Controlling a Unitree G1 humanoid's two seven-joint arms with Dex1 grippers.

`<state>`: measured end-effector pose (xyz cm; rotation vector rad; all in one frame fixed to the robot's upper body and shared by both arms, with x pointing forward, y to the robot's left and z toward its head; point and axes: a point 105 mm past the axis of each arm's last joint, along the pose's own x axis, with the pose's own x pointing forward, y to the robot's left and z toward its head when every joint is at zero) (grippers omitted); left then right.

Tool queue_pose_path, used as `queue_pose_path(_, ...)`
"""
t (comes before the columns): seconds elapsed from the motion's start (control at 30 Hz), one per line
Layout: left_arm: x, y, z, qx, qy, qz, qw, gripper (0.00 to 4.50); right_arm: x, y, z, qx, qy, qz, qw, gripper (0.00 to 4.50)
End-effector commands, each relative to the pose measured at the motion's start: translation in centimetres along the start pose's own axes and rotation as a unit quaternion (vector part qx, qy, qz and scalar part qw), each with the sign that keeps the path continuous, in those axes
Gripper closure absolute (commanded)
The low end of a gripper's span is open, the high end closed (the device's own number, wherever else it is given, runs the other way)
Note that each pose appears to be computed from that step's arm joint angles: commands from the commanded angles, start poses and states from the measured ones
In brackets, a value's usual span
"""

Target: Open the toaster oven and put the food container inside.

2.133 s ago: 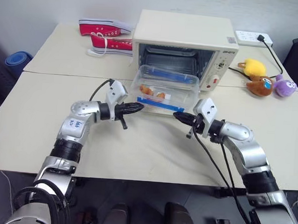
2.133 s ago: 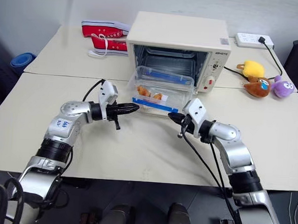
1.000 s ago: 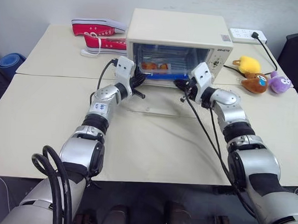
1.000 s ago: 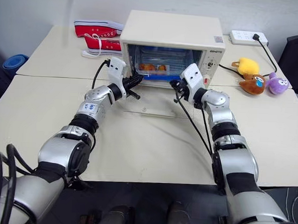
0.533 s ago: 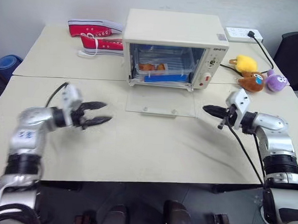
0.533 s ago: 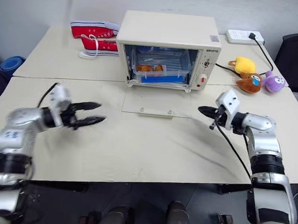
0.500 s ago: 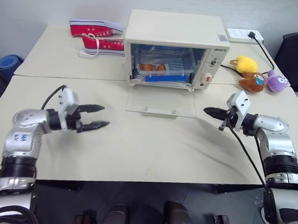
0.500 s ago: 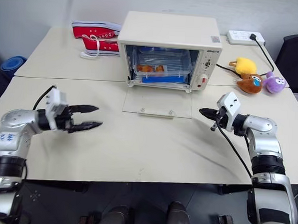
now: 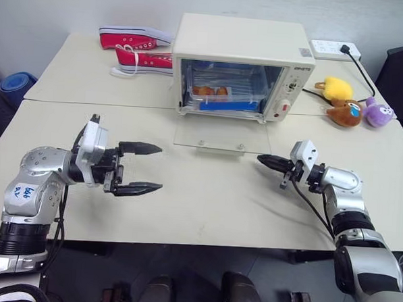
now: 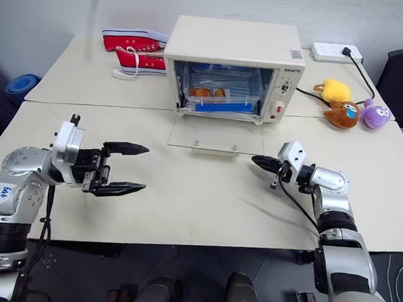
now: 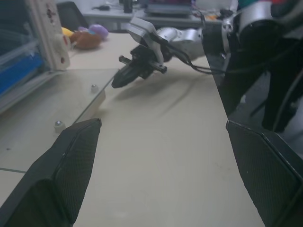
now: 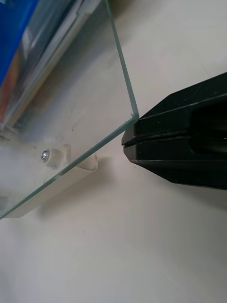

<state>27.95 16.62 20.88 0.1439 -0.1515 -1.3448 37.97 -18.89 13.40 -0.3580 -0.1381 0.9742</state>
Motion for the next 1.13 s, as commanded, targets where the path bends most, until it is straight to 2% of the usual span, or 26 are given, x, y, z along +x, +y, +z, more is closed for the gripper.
queue_pose_path(0.03, -0.5, 0.3, 1.8, -0.005, -0.047, 0.041, 0.998, 0.01, -0.3, -1.6, 3.1, -0.029, -0.067, -0.038, 0.997, 4.5)
queue_pose_path(0.3, -3.0, 4.3, 3.1, -0.036, -0.126, 0.201, 0.971, 0.01, 0.1, -5.4, 10.6, -0.013, -0.225, -0.131, 0.965, 4.5)
queue_pose_path(0.5, -3.9, 6.3, 1.7, -0.021, -0.083, 0.258, 0.962, 0.01, 0.5, -5.6, 12.9, 0.021, -0.25, -0.11, 0.962, 4.5)
queue_pose_path(0.63, -4.7, 5.7, -0.5, 0.022, -0.006, 0.254, 0.967, 0.0, 0.0, -2.0, 11.8, 0.012, -0.183, -0.013, 0.983, 3.65)
queue_pose_path(0.73, -5.4, 4.5, -2.0, 0.032, 0.042, 0.234, 0.971, 0.0, -1.1, 1.2, 10.3, -0.02, -0.128, 0.043, 0.991, 2.64)
queue_pose_path(0.87, -7.2, 2.5, -4.4, 0.043, 0.101, 0.218, 0.97, 0.0, -3.8, 5.7, 6.4, -0.02, -0.041, 0.115, 0.992, 1.37)
queue_pose_path(1.0, -7.7, 1.7, -5.1, 0.046, 0.113, 0.215, 0.969, 0.0, -5.0, 7.2, 5.0, -0.017, -0.023, 0.119, 0.993, 0.04)
queue_pose_path(1.13, -7.5, 0.7, -6.0, 0.052, 0.117, 0.202, 0.971, 0.0, -5.3, 7.7, 4.0, -0.026, -0.023, 0.106, 0.994, 0.02)
